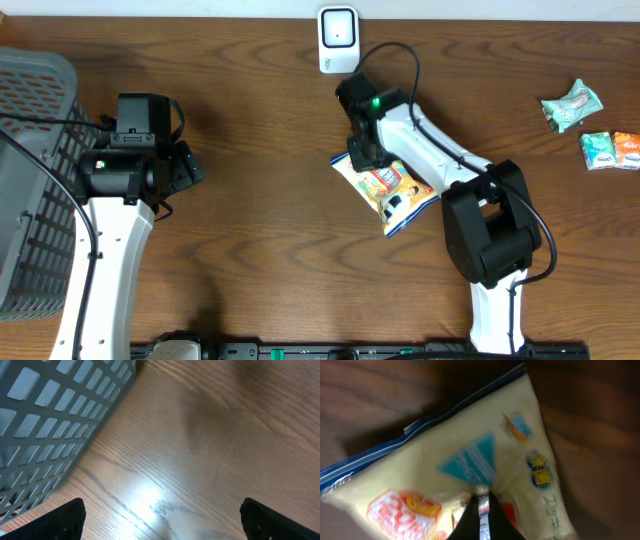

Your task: Scan the item barcode

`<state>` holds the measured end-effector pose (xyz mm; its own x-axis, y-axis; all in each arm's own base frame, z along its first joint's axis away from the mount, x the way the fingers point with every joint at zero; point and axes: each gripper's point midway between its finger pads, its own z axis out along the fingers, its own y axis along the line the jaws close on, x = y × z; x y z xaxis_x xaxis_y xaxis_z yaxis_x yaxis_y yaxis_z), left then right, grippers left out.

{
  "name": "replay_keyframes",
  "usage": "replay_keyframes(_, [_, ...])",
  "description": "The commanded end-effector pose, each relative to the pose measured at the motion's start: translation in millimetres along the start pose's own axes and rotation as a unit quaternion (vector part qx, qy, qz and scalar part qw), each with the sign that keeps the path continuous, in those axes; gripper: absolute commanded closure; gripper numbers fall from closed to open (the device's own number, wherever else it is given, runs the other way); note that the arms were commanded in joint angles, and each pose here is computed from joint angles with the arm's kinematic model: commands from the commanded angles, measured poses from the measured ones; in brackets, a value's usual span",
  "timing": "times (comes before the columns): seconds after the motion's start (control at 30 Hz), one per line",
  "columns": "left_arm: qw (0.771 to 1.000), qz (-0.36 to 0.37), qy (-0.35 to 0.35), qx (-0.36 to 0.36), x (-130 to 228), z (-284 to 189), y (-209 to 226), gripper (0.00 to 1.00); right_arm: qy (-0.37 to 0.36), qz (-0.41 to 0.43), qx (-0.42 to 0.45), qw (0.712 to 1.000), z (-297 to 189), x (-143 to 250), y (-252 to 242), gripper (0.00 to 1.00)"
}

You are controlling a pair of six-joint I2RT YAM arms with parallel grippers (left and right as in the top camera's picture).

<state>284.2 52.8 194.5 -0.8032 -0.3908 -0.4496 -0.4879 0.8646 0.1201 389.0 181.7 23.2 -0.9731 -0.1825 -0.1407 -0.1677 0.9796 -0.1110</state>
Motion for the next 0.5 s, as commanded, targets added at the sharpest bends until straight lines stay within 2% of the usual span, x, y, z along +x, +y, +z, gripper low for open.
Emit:
replay_keyframes(0.0, [1.0,0.002,-0.004,-0.01,-2,0,4,0.02,0.011,-0.004,0.008,1.0,31,20,-7,0.98])
replay_keyframes(0.2, [1.0,0.003,-0.004,-0.01,-2,0,4,0.02,0.014,0.01,0.01,1.0,22,18,-10,0.99])
replay_keyframes(0.4, [1.0,0.003,-0.004,-0.01,-2,0,4,0.03,0.026,-0.008,0.014,1.0,-46,-1,-23,0.99])
replay_keyframes(0.47, [1.0,0.003,-0.004,-0.01,-2,0,4,0.02,0.038,-0.025,0.016,0.999,-68,1,-27,0.92])
